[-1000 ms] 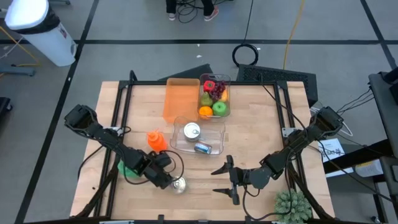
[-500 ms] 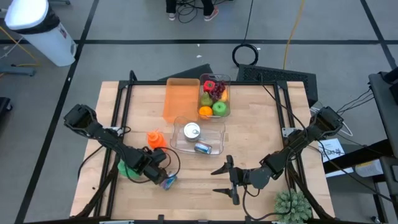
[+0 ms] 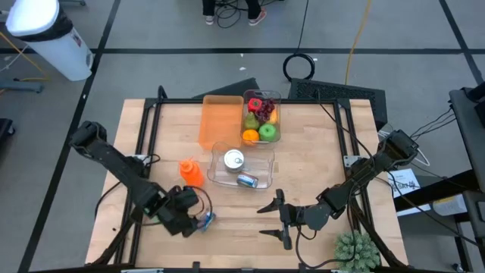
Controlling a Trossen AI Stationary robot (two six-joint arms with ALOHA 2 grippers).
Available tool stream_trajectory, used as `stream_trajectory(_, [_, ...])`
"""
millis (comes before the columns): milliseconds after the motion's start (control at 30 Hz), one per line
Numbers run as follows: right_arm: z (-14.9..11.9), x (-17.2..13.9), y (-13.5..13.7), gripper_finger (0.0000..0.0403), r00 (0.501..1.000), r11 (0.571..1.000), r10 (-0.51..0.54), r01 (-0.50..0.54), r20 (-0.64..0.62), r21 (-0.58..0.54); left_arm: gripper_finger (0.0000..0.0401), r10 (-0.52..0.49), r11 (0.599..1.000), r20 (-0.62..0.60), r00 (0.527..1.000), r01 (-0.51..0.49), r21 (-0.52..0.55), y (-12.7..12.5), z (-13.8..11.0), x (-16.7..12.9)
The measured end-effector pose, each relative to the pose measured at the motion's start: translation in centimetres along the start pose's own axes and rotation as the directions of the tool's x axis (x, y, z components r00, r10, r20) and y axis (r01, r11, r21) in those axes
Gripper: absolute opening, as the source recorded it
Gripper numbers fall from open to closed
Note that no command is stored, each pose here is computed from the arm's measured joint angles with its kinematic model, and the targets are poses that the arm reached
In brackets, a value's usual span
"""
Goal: Pick & Place Food Item
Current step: Put the blue tuna can into the bottom transparent bin
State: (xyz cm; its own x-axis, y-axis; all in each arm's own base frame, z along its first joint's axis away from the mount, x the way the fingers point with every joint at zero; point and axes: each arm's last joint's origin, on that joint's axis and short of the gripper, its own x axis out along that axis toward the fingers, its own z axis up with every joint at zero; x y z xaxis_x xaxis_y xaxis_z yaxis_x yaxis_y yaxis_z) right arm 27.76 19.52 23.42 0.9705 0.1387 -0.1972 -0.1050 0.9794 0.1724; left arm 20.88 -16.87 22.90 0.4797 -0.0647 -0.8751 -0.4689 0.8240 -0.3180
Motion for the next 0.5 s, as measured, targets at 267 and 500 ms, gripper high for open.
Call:
stream_trajectory(267, [0.0,0.0,0.0,0.0281,1.000,1.000,-0.001,0.001,0.000,0.001,0.0363,0.015,0.999,0.048,0.999,-0.017,0.042,-2.9,-0.5,0.6])
stream_trajectory(500, [0.0,0.0,0.0,0.0281,1.000,1.000,-0.001,0.001,0.001,0.001,0.0363,0.124,0.989,-0.057,0.991,-0.128,-0.072,-2.3,-0.6,3.3])
